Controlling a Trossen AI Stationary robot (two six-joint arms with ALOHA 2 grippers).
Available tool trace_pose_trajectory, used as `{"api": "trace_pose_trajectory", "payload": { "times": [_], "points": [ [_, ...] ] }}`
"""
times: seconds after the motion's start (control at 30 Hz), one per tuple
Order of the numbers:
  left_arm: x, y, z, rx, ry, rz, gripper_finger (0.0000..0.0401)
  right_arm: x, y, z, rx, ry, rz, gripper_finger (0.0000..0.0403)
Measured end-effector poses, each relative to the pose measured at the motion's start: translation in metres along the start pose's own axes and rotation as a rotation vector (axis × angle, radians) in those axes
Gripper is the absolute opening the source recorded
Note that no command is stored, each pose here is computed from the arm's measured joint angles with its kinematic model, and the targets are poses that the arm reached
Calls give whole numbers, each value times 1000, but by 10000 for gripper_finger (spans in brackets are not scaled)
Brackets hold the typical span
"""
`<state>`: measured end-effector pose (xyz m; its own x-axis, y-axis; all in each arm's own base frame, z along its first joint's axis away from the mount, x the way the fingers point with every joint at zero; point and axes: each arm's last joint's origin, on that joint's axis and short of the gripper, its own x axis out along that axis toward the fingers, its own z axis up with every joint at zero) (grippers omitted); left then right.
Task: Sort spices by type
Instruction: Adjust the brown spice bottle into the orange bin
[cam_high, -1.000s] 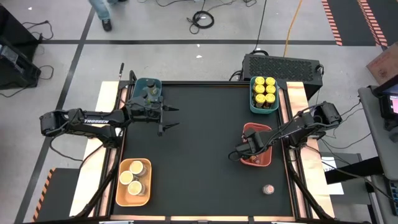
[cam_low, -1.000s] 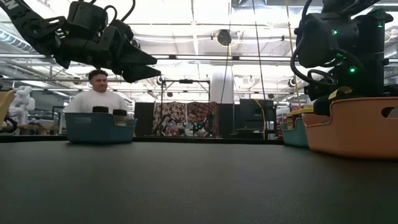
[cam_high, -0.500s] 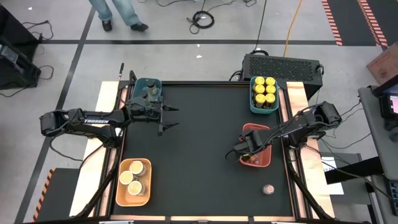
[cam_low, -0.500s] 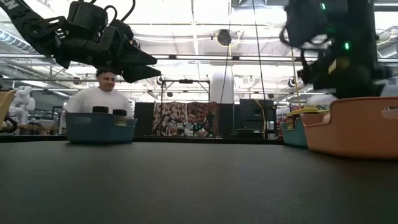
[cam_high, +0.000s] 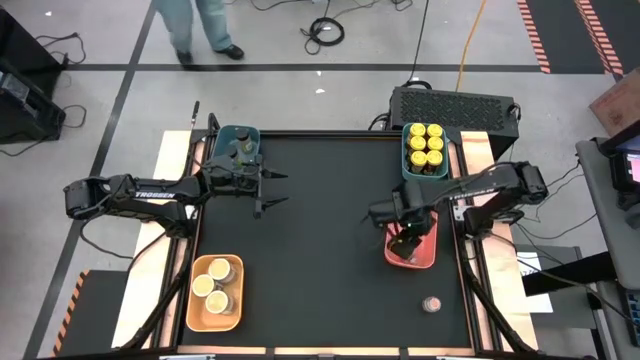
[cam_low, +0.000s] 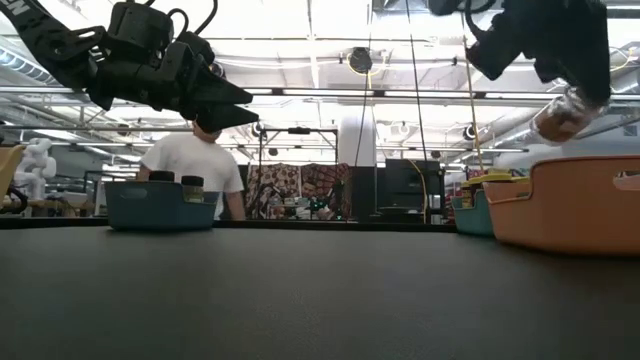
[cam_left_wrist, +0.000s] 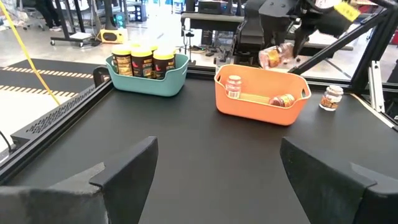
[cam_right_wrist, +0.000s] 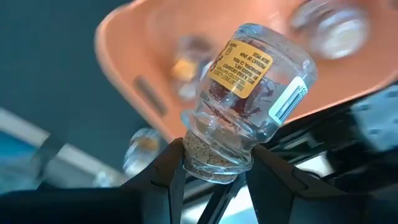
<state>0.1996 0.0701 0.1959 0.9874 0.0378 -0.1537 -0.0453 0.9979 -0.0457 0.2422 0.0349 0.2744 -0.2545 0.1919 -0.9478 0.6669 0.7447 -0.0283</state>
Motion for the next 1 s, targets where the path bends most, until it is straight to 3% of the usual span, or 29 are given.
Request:
{"api": "trace_pose_trajectory", "payload": {
  "times": [0.23, 0.33, 0.53, 1.0],
  "points": [
    [0, 0, 0, -1, 0, 0, 341, -7, -20, 23, -71, 143, 228, 127],
    [0, 0, 0, -1, 0, 0, 341, -7, -33, 36, -78, 145, 257, 127],
    [0, 0, 0, -2, 2, -3, 341, 21, -59, 63, 22, 283, 307, 127],
    [0, 0, 0, -3, 4, -5, 341, 68, -66, 96, -110, 481, 409, 127]
  ]
}}
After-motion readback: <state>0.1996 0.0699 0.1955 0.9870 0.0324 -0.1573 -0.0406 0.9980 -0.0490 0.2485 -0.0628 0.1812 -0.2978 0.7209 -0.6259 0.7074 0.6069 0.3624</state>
